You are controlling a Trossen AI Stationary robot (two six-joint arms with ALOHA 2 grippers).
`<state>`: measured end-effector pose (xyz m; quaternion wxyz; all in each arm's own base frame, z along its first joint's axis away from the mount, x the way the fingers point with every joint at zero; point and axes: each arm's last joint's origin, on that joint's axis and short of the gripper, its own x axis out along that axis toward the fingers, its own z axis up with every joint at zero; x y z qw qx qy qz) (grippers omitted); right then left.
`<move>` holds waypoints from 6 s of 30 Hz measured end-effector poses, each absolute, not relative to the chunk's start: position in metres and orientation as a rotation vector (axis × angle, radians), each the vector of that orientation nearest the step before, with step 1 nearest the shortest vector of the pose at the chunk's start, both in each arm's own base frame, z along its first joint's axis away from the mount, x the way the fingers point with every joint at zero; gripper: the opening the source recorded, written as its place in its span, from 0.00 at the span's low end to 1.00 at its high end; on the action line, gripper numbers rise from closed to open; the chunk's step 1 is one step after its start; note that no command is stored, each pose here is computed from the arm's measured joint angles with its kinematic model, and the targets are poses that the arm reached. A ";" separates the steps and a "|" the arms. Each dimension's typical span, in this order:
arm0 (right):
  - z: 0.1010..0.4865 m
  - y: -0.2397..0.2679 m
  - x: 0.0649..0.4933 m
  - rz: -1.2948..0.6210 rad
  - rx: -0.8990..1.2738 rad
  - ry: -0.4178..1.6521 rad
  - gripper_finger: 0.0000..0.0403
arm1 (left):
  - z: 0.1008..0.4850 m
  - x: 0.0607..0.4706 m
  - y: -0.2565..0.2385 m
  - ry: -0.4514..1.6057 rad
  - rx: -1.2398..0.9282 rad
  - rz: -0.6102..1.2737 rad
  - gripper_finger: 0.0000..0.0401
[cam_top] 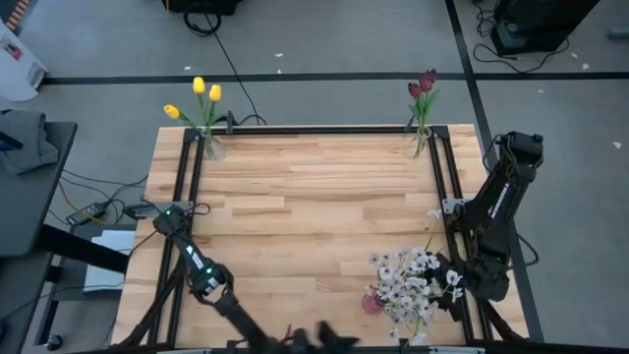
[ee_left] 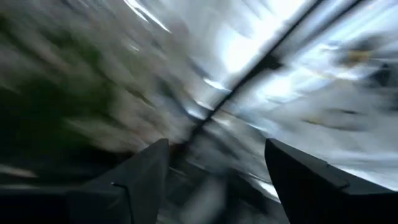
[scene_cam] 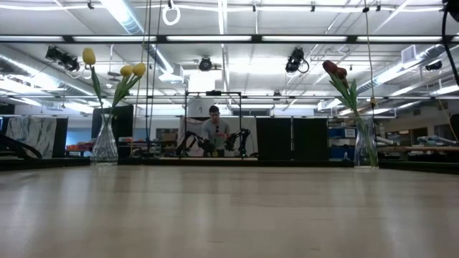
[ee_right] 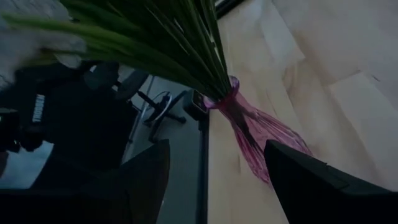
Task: Sort flowers into vase by color
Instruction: Adjust the purple vase
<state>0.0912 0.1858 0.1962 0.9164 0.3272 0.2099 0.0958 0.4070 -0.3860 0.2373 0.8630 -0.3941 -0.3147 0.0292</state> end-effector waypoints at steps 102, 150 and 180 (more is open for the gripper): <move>0.283 0.053 0.038 0.262 0.479 -0.002 0.24 | 0.196 0.482 -0.237 0.830 -0.209 -0.066 0.01; 0.167 0.180 0.121 0.090 0.615 0.584 0.24 | 0.164 0.491 -0.216 0.896 0.126 -0.041 0.01; 0.158 0.192 0.145 0.161 0.689 0.540 0.13 | 0.173 0.500 -0.223 0.752 -0.057 -0.010 0.01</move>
